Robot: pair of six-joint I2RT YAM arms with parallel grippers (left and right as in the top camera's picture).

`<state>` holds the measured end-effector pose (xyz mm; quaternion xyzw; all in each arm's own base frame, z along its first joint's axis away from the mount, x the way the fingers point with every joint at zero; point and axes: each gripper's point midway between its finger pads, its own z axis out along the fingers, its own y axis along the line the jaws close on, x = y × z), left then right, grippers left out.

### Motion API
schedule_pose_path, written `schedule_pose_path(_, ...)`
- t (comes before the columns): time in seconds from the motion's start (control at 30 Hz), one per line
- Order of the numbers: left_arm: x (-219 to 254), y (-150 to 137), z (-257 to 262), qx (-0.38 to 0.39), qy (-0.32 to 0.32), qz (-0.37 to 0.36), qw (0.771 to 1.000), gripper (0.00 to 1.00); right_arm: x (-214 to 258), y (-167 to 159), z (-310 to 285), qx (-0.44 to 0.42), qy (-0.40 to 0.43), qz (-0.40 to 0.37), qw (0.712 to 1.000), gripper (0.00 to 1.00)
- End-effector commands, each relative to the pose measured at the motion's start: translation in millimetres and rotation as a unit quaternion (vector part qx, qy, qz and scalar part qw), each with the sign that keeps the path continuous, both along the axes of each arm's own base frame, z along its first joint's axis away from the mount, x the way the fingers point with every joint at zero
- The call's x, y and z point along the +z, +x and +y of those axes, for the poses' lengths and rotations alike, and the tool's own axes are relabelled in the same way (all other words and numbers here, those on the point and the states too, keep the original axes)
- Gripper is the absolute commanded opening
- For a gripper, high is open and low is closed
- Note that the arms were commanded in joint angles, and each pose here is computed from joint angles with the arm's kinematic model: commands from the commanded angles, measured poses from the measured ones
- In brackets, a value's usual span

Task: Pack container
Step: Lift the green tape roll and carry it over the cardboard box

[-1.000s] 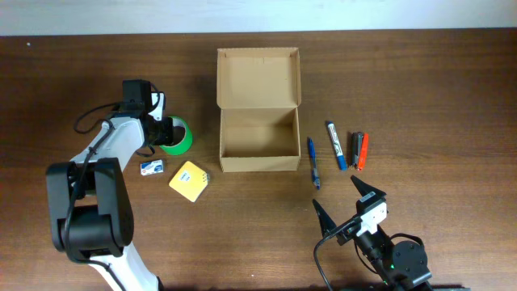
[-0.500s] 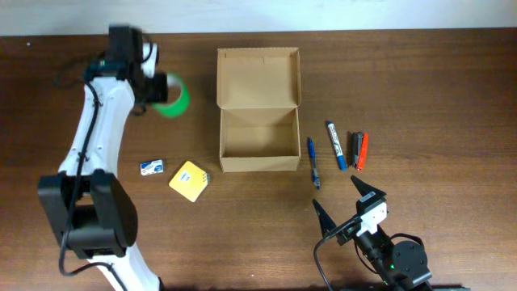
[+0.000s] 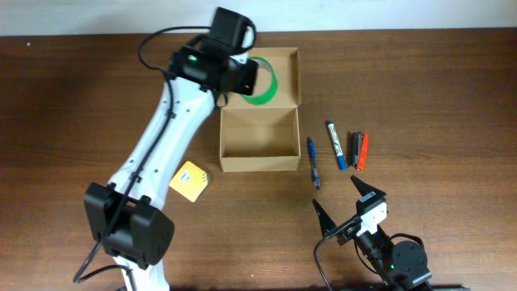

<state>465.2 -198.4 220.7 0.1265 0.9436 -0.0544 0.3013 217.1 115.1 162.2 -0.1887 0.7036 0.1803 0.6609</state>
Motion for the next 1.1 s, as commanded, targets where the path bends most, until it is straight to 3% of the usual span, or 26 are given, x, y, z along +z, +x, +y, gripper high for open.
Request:
schedule_pose_path(0.0,17.1,-4.5,-1.1,0.058,-0.005,-0.019,0.998,0.02,-2.2,0.2,0.0,-0.001,-0.001,-0.001,1.000,0.99)
schedule_pose_path(0.2,-4.3,-23.1,-0.3,0.116,-0.005,0.026,0.993,0.02,-2.2,0.2,0.0,-0.001,-0.001,-0.001,1.000,0.99)
schedule_pose_path(0.47,-75.2,-50.2,5.7,0.179,-0.009,0.113,0.977,0.02,-2.2,0.2,0.0,-0.001,-0.001,-0.001,1.000,0.99)
schedule_pose_path(0.67,-97.9,-51.7,25.5,0.254,0.007,0.102,0.962,0.02,-2.2,0.2,0.0,-0.001,-0.001,-0.001,1.000,0.99)
schedule_pose_path(1.07,-123.9,-55.9,28.9,0.259,0.022,0.115,0.959,0.02,-2.2,0.2,0.0,-0.001,-0.001,-0.001,1.000,0.99)
